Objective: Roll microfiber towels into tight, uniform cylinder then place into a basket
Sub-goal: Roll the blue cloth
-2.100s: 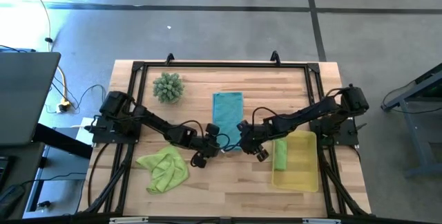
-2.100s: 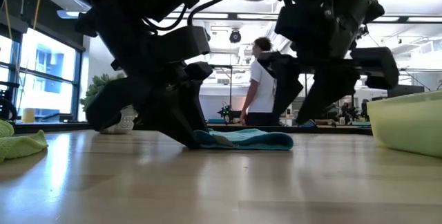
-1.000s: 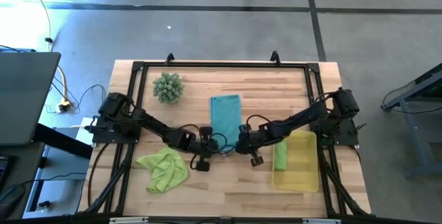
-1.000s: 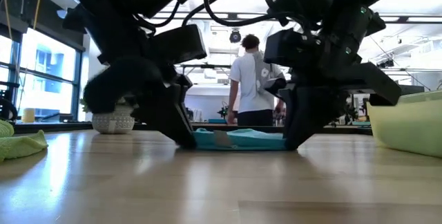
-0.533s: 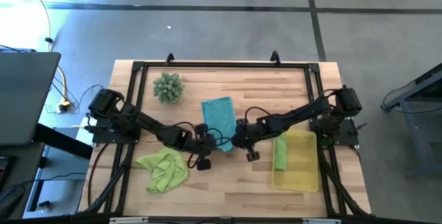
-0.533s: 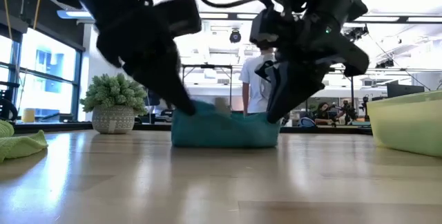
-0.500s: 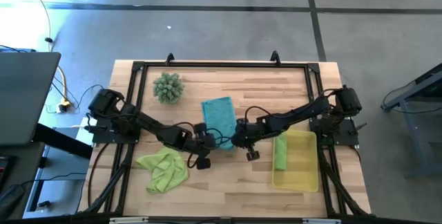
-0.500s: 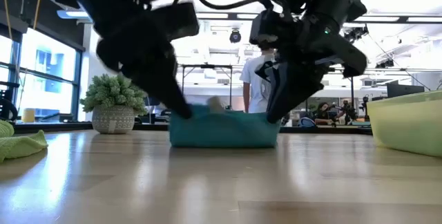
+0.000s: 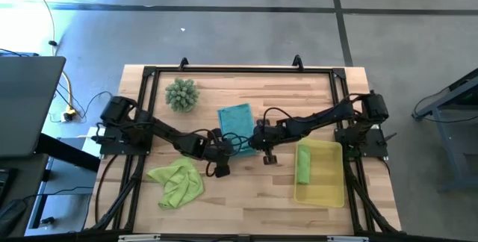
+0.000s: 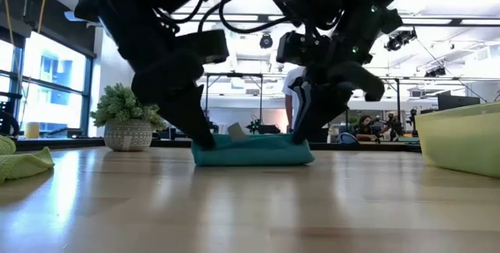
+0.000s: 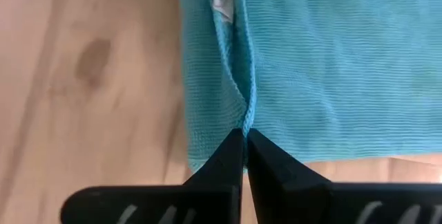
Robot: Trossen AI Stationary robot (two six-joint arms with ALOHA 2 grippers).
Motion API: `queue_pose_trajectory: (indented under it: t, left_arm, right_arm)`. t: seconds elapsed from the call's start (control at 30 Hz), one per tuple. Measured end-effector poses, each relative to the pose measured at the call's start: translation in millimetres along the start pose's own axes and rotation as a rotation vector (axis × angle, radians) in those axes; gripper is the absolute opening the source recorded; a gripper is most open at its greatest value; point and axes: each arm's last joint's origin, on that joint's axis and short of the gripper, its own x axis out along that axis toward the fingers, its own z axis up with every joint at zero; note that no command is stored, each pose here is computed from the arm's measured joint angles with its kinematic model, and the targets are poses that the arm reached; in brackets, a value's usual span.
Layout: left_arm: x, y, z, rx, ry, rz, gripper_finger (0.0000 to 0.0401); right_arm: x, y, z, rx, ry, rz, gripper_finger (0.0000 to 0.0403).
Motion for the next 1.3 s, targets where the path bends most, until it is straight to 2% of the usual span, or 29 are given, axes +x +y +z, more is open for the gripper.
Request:
queue_pose_trajectory:
  t: [0.27, 0.53, 0.67, 0.83, 0.93, 1.03, 1.17, 1.3]
  left_arm:
    - [1.5, 0.9, -0.1, 0.001, -0.005, 0.02, 0.0005]
    - [2.2, 2.9, 0.6, 0.013, -0.003, 0.022, 0.0005]
    - [2.1, 2.9, 0.8, 0.045, -0.004, 0.022, 0.0005]
    - [2.0, 2.7, 1.0, 0.083, -0.006, 0.021, 0.0005]
    - [2.0, 2.7, 1.0, 0.083, -0.006, 0.021, 0.0005]
    - [2.0, 2.7, 1.4, 0.081, -0.009, 0.02, 0.0005]
    - [2.0, 2.7, 1.3, 0.08, -0.009, 0.02, 0.0005]
    - [2.0, 2.7, 1.3, 0.081, -0.009, 0.02, 0.0005]
  right_arm:
    - [1.1, -0.5, -0.5, -0.019, 0.007, -0.021, 0.0006]
    - [-4.7, -0.8, -2.6, -0.032, 0.065, -0.037, 0.0092]
    - [-18.4, 1.6, 4.9, -0.041, 0.117, -0.02, 0.0116]
    - [-19.2, 18.2, 10.9, -0.106, 0.06, 0.081, 0.0117]
    - [-13.5, 28.1, 8.4, -0.144, 0.008, 0.1, 0.0117]
    - [-6.7, 31.3, 5.4, -0.161, -0.043, 0.051, 0.0117]
    - [-3.0, 26.6, -1.8, -0.141, -0.016, -0.062, 0.0117]
    - [-0.2, 22.6, -1.9, -0.11, -0.02, -0.062, 0.0117]
